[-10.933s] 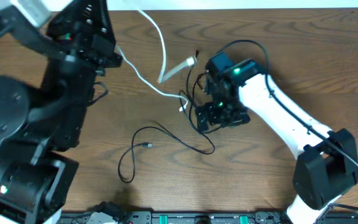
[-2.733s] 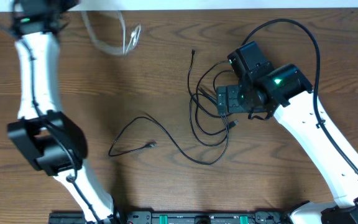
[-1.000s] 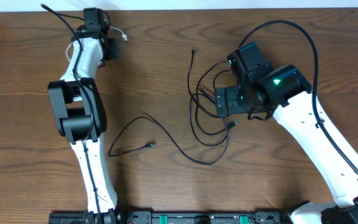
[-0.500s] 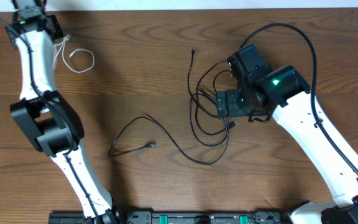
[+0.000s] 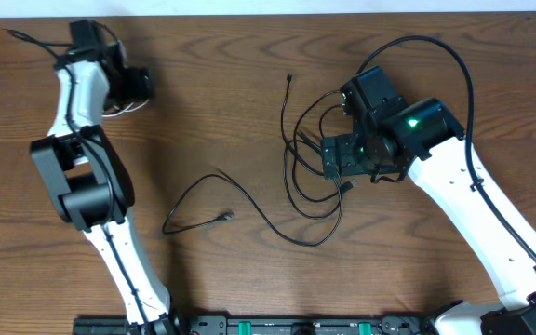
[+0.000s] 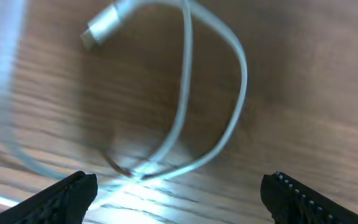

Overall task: Untangle cables
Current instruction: 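Lower the white cable and open the left gripper to release it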

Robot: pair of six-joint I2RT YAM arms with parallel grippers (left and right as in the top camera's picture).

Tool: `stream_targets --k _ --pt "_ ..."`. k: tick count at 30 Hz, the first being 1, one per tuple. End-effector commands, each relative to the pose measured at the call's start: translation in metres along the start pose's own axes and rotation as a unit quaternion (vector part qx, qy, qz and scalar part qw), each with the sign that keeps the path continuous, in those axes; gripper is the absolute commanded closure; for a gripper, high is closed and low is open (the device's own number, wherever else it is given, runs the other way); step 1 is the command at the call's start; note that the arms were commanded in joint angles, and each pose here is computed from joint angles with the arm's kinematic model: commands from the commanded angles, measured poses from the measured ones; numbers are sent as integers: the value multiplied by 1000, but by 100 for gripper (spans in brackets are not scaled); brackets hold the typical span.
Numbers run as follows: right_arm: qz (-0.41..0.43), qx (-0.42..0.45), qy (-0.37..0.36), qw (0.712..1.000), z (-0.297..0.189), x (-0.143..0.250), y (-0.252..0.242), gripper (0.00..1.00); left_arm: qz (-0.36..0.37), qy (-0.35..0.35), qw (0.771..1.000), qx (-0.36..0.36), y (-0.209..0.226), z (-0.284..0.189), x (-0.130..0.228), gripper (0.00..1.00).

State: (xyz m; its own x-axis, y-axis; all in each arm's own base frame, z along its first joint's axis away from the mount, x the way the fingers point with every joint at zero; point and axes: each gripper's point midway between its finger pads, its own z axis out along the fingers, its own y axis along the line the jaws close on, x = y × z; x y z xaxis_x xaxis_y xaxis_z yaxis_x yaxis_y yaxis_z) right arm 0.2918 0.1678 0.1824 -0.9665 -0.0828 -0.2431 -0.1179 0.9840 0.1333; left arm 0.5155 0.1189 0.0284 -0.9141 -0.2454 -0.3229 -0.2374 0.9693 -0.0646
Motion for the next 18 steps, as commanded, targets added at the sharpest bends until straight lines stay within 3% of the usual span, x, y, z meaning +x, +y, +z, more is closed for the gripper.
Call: stream_targets --k 1,7,12,14,18 --pt "-19 0 4 1000 3 2 1 1 18 28 999 -34 7 13 19 11" --pt "-26 -2 1 1000 3 0 2 1 45 49 997 -32 5 27 39 18" --pt "-28 -2 0 1000 3 0 2 1 53 37 993 -96 28 32 38 20" --pt "-28 -2 0 1000 3 0 2 1 52 23 990 -126 38 30 30 31" --pt "-28 -2 0 1000 3 0 2 1 43 -15 987 -155 52 28 12 70"
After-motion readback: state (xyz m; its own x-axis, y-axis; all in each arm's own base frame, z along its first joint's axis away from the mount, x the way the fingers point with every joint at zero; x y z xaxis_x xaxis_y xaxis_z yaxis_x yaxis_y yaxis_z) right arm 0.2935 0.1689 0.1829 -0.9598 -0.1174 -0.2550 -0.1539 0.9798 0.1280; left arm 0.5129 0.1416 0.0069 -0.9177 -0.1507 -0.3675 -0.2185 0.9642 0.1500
